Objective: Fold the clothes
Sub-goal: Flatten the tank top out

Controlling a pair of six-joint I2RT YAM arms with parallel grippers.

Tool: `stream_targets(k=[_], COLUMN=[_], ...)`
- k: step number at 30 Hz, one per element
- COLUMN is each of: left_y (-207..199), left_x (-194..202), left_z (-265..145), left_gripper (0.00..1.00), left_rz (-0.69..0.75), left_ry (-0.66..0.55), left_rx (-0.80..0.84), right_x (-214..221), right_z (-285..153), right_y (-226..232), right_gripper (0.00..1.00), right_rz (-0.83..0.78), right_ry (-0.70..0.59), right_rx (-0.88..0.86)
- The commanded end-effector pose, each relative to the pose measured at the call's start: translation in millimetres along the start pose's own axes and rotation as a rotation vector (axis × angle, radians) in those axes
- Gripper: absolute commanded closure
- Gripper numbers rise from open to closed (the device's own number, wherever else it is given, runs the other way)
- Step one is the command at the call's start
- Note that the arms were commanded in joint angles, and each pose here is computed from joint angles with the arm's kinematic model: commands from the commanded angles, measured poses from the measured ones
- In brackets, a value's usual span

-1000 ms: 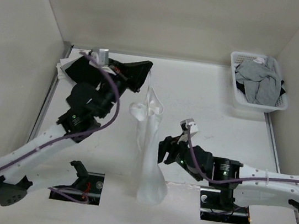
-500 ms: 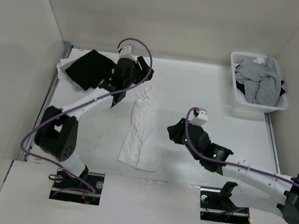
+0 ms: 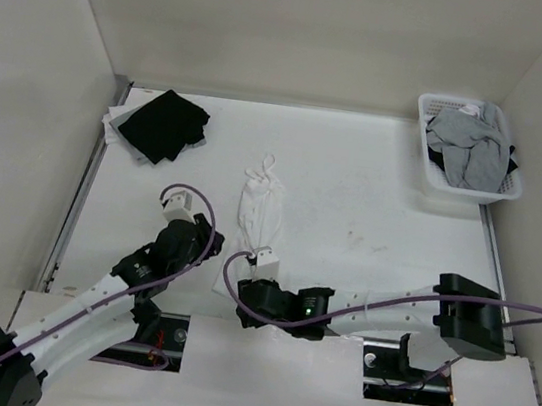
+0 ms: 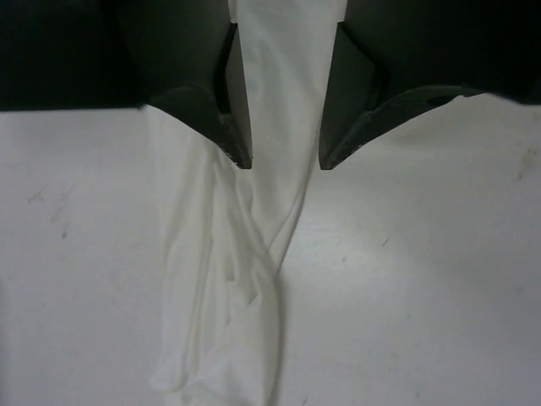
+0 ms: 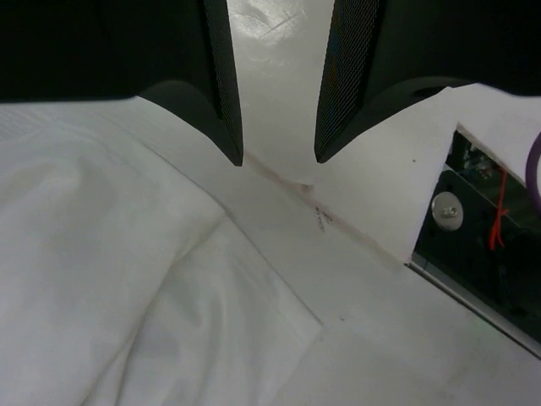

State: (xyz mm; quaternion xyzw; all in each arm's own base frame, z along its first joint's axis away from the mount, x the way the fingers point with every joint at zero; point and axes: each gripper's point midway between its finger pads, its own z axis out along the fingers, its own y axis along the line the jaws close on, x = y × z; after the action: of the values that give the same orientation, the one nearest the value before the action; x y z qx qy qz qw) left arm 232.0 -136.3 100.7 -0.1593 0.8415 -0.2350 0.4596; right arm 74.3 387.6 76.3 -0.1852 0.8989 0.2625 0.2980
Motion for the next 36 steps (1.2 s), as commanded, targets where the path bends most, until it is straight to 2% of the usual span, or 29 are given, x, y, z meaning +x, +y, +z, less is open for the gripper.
stream_targets(k=[1, 4, 15, 30, 36], left_y=[27, 38, 27, 23, 26], left_x=[28, 36, 57, 67, 71], left_z=[-15, -18, -20, -26, -28], left_gripper=[0.62, 0.56, 0.56, 0.59, 0.59], left_rz=[-0.114, -0.127, -0.056, -0.050, -0.045], left_ry=[0.062, 0.053, 0.121, 0.169, 0.179], left_rx=[-0.104, -0.157, -0.165, -0.152, -0.161], right_x=[-7, -2, -9, -20, -22], right_z=[2, 12, 28, 42, 45], right_y=[0, -2, -27, -34, -26], right_gripper=[0.55, 0.56, 0.63, 0.69, 0.64], right_rz=[0.039, 0.034, 0.041, 0.081, 0.083], right_ry=[-0.014, 0.004, -0.021, -0.040, -0.044], right_rx=[0.079, 0.123, 0.286, 0.286, 0.252])
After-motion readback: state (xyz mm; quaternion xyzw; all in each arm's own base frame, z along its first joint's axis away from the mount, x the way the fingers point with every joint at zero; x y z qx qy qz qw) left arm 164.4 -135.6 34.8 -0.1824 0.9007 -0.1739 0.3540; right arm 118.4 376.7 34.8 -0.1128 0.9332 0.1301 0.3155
